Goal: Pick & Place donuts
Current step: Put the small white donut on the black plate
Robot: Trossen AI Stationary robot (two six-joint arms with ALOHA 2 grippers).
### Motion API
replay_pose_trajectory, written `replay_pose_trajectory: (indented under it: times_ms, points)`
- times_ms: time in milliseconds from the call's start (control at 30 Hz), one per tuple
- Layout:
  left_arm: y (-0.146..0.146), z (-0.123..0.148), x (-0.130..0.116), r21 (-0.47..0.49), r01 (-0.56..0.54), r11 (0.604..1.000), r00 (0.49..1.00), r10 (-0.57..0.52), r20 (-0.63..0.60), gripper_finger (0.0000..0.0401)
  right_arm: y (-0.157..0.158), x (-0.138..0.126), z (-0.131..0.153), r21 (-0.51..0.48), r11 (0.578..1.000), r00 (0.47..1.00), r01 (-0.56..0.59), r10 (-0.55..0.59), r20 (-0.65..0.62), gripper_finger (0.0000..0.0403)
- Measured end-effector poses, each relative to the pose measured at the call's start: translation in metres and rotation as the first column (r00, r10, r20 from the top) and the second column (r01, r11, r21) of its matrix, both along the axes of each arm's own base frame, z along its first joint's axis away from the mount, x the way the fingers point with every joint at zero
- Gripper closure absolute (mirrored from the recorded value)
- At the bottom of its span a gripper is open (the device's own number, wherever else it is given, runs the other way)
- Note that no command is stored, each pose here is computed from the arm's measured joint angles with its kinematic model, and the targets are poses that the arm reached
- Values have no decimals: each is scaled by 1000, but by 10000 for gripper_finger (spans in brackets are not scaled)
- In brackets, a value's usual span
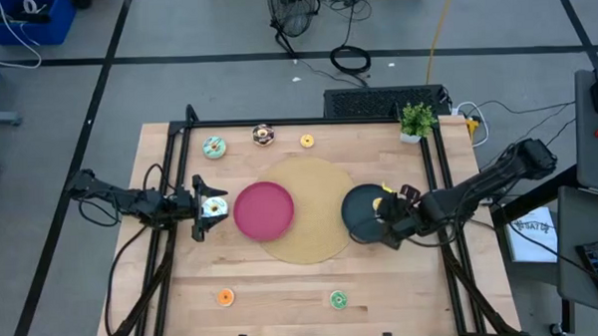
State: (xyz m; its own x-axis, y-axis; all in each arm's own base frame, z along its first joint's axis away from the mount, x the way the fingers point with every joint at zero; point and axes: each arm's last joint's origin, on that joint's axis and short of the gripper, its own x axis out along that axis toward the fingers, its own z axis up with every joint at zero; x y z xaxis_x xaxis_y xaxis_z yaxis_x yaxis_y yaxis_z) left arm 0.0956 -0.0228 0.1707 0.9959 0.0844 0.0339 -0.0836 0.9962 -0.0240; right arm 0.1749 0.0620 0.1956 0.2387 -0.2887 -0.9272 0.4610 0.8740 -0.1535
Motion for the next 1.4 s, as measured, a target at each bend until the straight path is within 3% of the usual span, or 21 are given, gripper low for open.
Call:
replay_pose_trajectory:
  times_ms: [167, 433, 1067, 1400]
  points:
    - [0, 0, 0, 0, 0, 1000, 1000, 0, 0, 82, -9, -12, -20, 16, 997, 996, 73, -72, -48, 269]
    - [0, 0, 0, 0, 0, 1000, 1000, 0, 0, 82, -18, -24, -38, 54, 993, 994, 105, -107, 23, 272]
    - [0, 0, 0, 0, -1, 1000, 1000, 1, 0, 82, -15, -24, -37, 166, 985, 997, 53, -61, 43, 273]
    - [0, 0, 0, 0, 0, 1000, 1000, 0, 0, 82, -15, -22, -37, 146, 989, 996, 40, -52, 73, 200]
